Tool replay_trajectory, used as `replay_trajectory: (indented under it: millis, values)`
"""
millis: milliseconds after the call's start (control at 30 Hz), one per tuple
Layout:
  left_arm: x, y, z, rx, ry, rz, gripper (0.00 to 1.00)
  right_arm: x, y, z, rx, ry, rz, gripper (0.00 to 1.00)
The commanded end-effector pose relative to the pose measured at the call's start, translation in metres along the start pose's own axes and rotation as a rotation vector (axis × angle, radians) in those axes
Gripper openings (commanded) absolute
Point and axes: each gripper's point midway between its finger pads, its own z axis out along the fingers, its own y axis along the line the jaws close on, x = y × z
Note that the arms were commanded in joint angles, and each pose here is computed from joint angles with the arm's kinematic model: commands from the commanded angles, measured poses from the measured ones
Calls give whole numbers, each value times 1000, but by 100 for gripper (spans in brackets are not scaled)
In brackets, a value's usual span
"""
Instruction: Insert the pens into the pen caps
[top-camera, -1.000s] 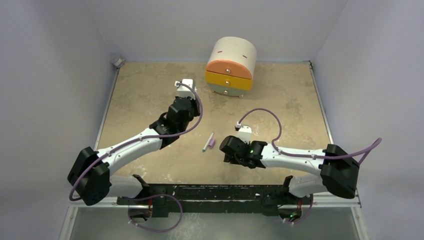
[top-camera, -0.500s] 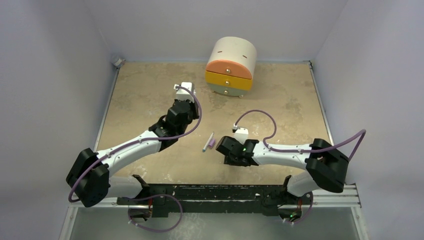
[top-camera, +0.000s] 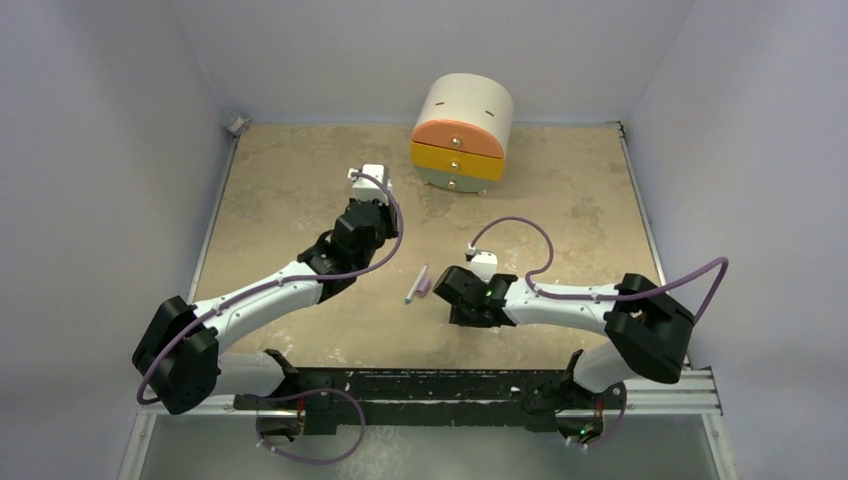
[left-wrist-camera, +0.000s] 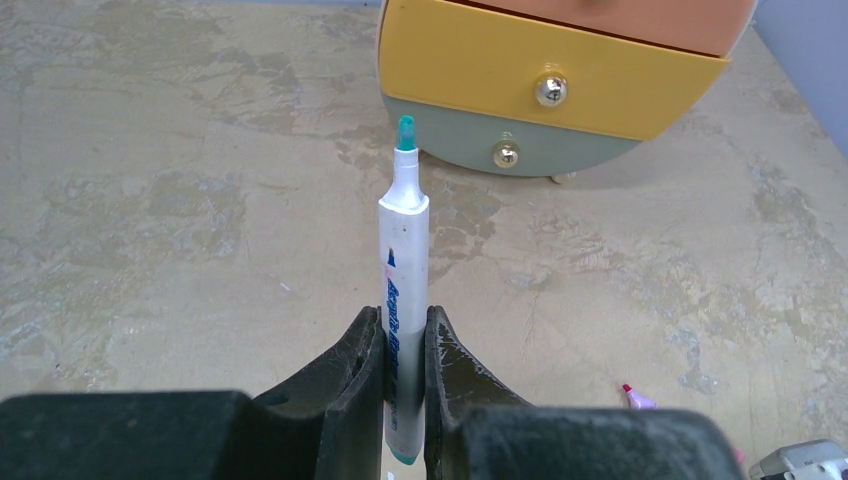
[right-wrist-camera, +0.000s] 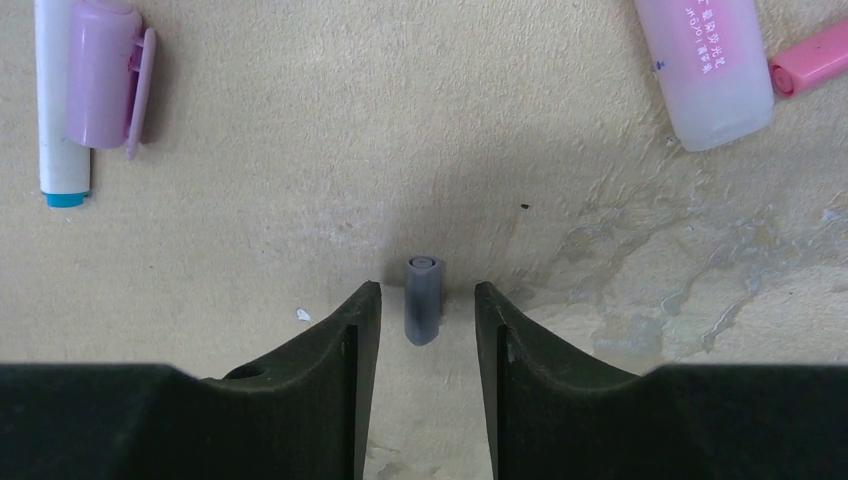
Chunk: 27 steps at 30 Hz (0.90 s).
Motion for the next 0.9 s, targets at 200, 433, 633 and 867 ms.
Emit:
replay_trajectory:
  millis: [200,433,633,867]
  values:
    - [-12,-3,-5,18,-42,-33,0,-5,3,5,40,-12,-23,33]
    - [-11,0,-9,13,-41,-37,0,-7,6,8,50,-12,-42,22]
    - [-12,0,-10,16,-44,-42,0,-7,7,0,25,-7,-25,19]
    - [-12,-3,-9,24,-41,-43,0,-12,6,2,39,-34,-41,38]
